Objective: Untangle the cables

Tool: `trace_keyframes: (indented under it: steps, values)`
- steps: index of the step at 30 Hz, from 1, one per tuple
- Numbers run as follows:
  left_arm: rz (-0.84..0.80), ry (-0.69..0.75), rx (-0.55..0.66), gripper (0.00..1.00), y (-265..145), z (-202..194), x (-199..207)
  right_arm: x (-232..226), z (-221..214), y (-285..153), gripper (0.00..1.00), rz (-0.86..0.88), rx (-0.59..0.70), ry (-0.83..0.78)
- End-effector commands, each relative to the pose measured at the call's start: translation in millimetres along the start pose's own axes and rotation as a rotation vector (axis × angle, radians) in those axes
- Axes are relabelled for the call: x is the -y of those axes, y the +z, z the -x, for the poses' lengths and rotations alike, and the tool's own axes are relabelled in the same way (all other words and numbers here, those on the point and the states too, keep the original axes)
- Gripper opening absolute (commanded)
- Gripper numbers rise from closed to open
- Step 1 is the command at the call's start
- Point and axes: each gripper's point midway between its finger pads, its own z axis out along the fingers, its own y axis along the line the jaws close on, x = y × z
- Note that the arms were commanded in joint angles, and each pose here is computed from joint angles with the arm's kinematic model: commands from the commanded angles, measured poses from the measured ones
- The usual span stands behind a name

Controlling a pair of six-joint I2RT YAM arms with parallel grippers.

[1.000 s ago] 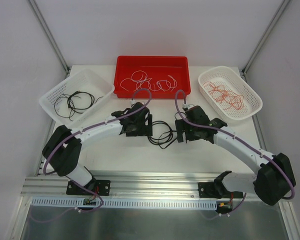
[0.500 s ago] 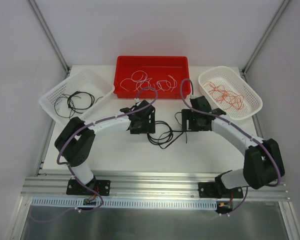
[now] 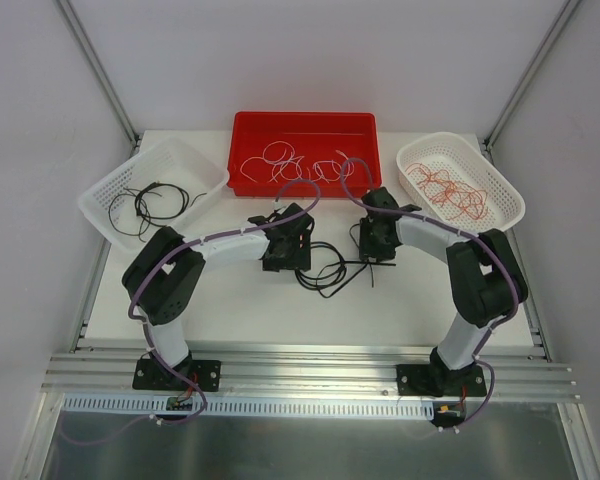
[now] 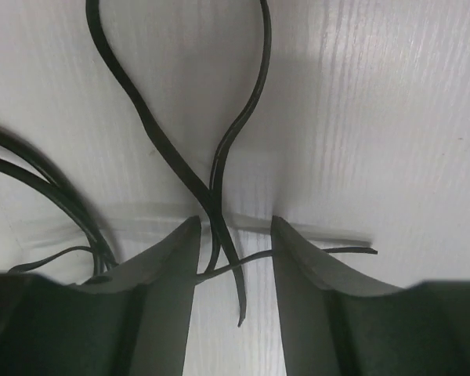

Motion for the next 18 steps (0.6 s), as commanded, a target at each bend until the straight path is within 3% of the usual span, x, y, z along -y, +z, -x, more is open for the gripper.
trace_keyframes:
  steps: [1,2,6,12,18]
  values:
    - [0.049,0.019,0.008,0.7,5,-2,-10,1,5,5,0.43,-0.025,-0.006,0.025]
    - [0.052,0.02,0.006,0.7,5,-3,-11,4,2,7,0.39,-0.04,-0.017,0.02]
    - [0.072,0.013,-0.003,0.7,8,-6,-19,25,-12,0,0.01,-0.111,-0.014,0.003]
    - [0.092,-0.013,-0.022,0.7,11,-6,-33,68,-11,-34,0.01,-0.199,0.035,0.052]
    - [0.108,-0.031,-0.035,0.7,10,-9,-46,111,22,-111,0.01,-0.22,0.206,0.163]
